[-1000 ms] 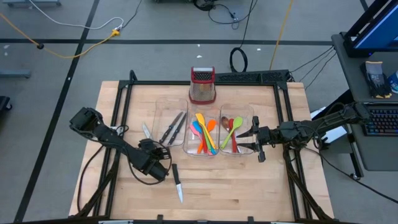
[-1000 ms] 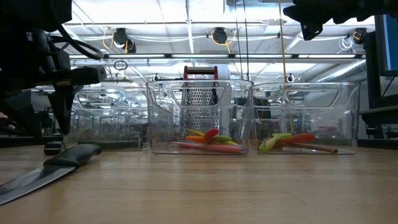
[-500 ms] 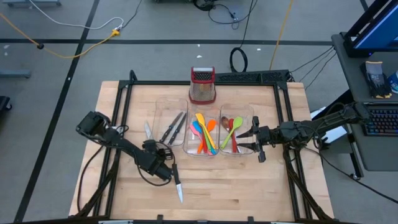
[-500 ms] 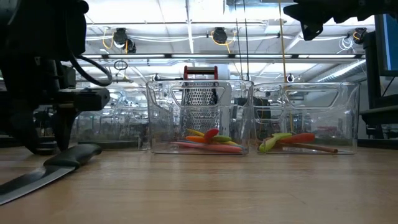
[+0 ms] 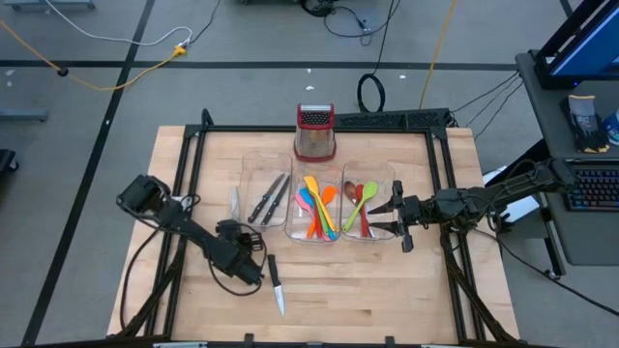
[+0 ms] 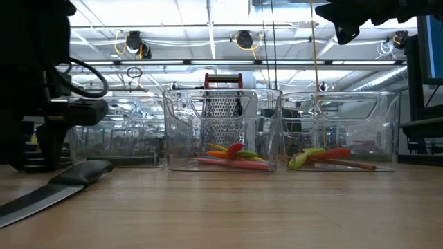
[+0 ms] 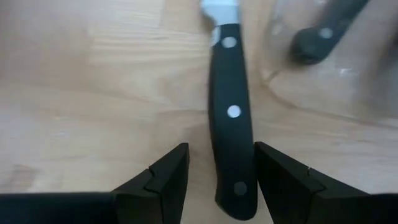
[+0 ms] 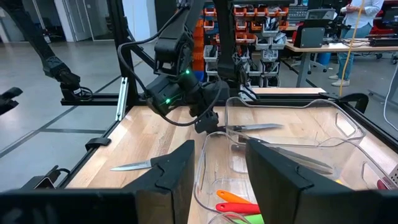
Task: Pick & Place Kitchen Items
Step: Put the black knife into the left transparent bin
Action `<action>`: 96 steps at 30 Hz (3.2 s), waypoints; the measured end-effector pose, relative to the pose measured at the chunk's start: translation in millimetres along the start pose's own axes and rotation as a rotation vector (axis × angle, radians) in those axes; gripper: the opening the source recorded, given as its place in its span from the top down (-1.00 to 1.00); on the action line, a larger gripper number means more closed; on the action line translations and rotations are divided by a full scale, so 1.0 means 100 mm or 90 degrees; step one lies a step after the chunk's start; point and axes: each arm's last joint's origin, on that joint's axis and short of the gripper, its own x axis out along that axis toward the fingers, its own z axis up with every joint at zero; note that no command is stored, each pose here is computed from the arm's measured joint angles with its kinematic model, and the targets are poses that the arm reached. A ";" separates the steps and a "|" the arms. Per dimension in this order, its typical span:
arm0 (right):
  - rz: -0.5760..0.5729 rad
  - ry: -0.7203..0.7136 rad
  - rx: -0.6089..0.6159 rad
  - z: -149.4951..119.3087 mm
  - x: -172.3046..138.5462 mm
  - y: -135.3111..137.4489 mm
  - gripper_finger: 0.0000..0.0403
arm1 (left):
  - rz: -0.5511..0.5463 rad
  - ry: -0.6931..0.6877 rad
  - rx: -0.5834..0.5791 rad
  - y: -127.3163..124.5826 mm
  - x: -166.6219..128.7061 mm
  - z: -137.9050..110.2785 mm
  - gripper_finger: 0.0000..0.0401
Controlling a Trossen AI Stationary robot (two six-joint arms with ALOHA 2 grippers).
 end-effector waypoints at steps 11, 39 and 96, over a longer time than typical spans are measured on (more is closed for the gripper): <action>0.000 0.000 0.000 0.00 0.00 0.00 0.33 | 0.021 -0.012 0.030 0.08 -0.02 -0.02 0.08; 0.000 0.000 0.016 0.00 0.00 0.00 0.33 | -0.030 -0.020 0.201 0.11 0.13 -0.03 0.16; 0.000 0.002 0.018 0.00 0.00 0.00 0.33 | -0.333 -0.251 0.156 0.50 -1.12 0.77 0.70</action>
